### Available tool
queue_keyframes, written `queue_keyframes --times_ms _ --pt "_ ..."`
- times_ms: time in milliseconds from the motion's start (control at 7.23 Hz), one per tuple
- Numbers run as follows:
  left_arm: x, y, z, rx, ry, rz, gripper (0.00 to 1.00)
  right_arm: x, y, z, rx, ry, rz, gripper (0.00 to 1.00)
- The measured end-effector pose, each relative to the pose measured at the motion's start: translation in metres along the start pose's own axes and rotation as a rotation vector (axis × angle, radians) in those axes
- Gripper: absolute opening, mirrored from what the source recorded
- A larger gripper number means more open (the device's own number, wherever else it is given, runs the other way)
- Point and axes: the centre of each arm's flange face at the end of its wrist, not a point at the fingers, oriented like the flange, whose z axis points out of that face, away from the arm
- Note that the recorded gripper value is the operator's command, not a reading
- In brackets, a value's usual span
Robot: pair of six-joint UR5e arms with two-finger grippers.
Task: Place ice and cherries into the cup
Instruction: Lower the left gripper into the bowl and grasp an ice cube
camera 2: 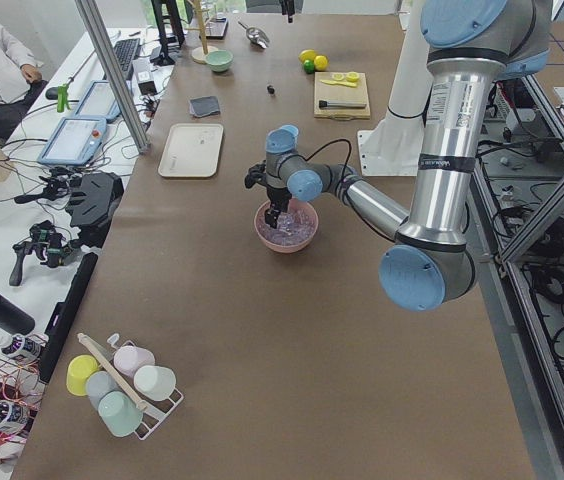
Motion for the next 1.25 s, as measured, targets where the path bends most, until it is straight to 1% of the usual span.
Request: queue_keyframes --times_ms 138,277,415,554,692,1246 --pt "0.0000 -0.0001 0.0001 0.000 0.000 0.000 0.55 -0.0001 0.0006 0.0000 0.000 0.000 0.000 1.00" --pt "0.0004 -0.0005 -0.0002 0.001 0.000 -0.001 0.51 -0.0001 0.0014 0.0002 0.000 0.000 0.000 1.00" --pt "0.0011 -0.0013 -0.0006 0.003 0.001 -0.001 0.34 0.0000 0.0022 0.0004 -0.001 0.000 0.001 1.00" --pt "0.0031 -0.0022 -0.0011 0.004 0.003 -0.001 0.09 -0.0001 0.0026 0.0004 -0.001 -0.001 0.000 1.00" --pt "0.0049 -0.0028 -0.0015 0.006 0.005 -0.002 0.00 -0.0001 0.0037 0.0007 -0.002 -0.001 0.001 1.00" --pt "0.0076 -0.0026 -0.0057 0.010 0.013 -0.007 0.00 0.0003 0.0062 0.0016 -0.004 -0.002 0.003 1.00"
